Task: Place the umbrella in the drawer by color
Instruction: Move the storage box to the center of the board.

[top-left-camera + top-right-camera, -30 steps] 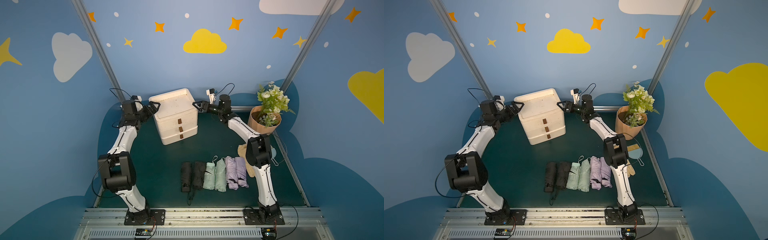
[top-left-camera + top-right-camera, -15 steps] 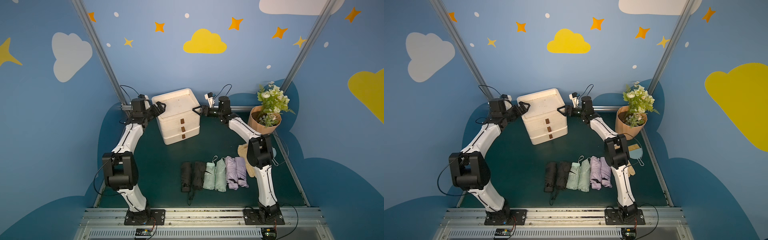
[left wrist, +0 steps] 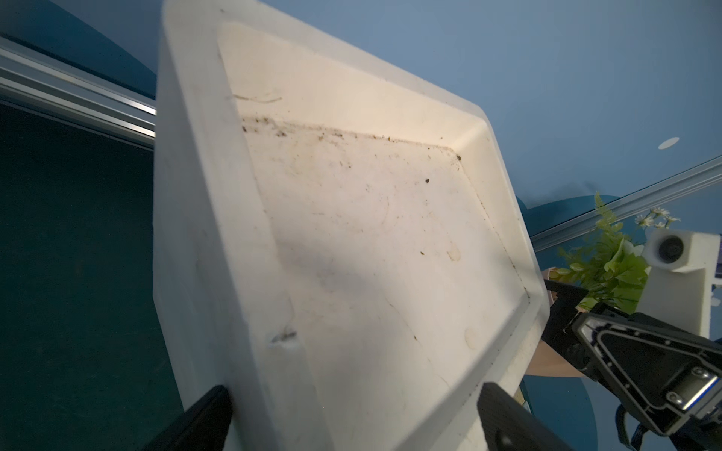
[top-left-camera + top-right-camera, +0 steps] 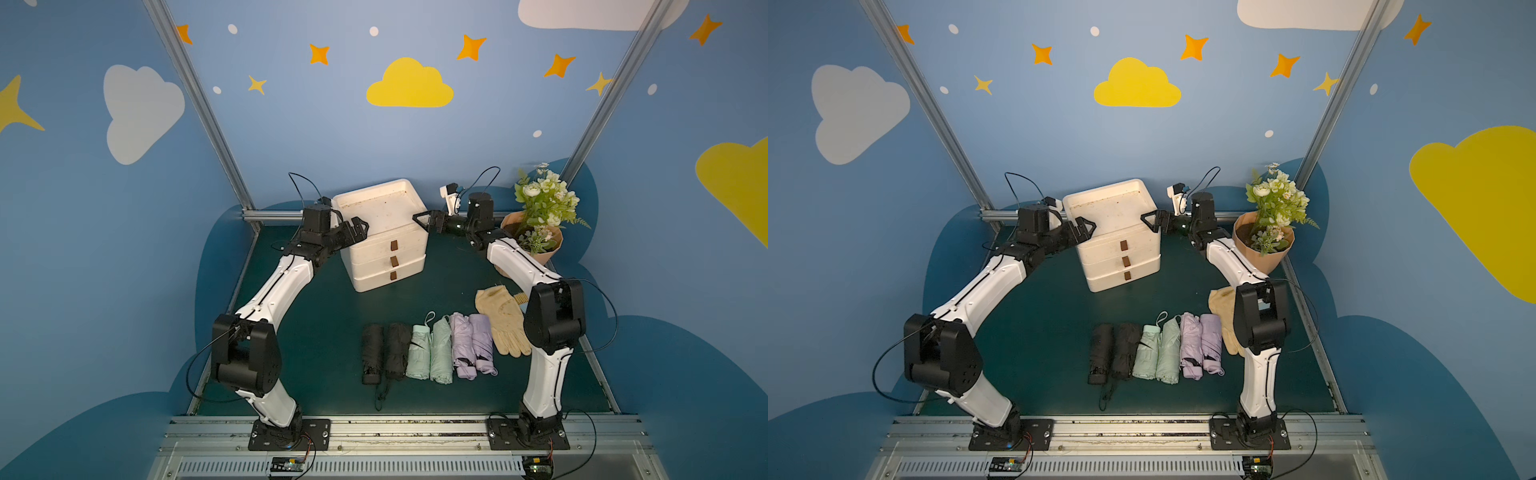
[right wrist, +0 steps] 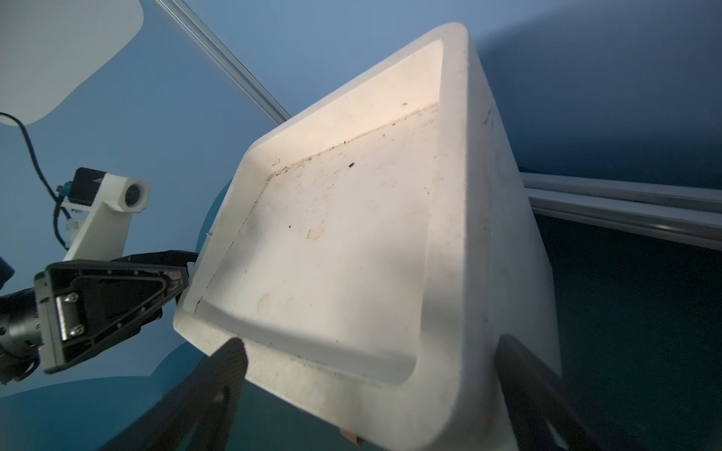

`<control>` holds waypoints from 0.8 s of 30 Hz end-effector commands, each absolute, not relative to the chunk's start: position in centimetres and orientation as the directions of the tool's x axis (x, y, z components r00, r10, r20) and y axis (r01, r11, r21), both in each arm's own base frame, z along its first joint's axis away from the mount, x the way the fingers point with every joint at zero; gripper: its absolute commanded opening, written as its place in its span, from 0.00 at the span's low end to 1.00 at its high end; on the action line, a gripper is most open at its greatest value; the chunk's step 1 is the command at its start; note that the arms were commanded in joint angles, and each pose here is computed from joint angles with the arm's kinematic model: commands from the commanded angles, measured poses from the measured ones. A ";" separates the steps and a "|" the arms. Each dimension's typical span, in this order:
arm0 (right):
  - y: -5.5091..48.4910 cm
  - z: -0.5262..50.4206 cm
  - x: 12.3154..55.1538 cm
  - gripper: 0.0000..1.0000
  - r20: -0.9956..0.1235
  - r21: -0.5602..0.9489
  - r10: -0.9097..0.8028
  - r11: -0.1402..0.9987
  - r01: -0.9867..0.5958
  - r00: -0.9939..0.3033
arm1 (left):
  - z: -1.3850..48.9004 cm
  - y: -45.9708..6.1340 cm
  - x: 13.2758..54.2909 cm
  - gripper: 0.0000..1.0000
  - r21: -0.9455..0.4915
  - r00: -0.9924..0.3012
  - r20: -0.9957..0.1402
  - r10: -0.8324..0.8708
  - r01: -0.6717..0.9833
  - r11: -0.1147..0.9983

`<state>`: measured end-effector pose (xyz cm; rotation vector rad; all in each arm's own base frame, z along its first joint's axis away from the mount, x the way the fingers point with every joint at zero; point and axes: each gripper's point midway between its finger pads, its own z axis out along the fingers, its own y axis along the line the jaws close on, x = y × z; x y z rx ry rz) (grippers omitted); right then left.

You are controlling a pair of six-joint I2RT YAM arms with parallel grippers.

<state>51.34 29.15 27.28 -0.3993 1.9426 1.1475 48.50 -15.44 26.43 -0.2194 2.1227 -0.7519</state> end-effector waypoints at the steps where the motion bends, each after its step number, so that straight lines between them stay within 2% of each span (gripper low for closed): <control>1: 33.2 29.8 44.9 0.98 -0.782 0.592 0.024 0.346 -0.728 -0.623 | 30.4 -23.9 44.7 1.00 -0.653 -0.668 -0.684 -0.293 0.383 0.654; 6: 30.6 29.7 45.1 0.98 -0.767 0.610 0.075 0.395 -0.687 -0.637 | 30.6 -24.7 43.5 1.00 -0.636 -0.660 -0.700 -0.272 0.404 0.657; 12: 23.7 29.6 45.1 0.98 -0.743 0.634 0.186 0.506 -0.585 -0.643 | 31.4 -19.8 42.2 1.00 -0.472 -0.567 -0.790 -0.234 0.317 0.823; 16: 21.9 28.6 42.5 0.98 -0.745 0.609 0.162 0.559 -0.563 -0.647 | 33.8 -18.5 40.8 1.00 -0.389 -0.508 -0.843 -0.177 0.348 0.853; 19: 22.6 28.1 39.9 0.98 -0.714 0.652 0.171 0.515 -0.557 -0.679 | 35.6 -19.4 40.1 1.00 -0.377 -0.493 -0.859 -0.139 0.425 0.823; 24: 26.0 27.8 37.0 0.98 -0.657 0.741 0.239 0.375 -0.556 -0.715 | 37.0 -22.3 41.0 0.99 -0.402 -0.506 -0.857 -0.096 0.540 0.740</control>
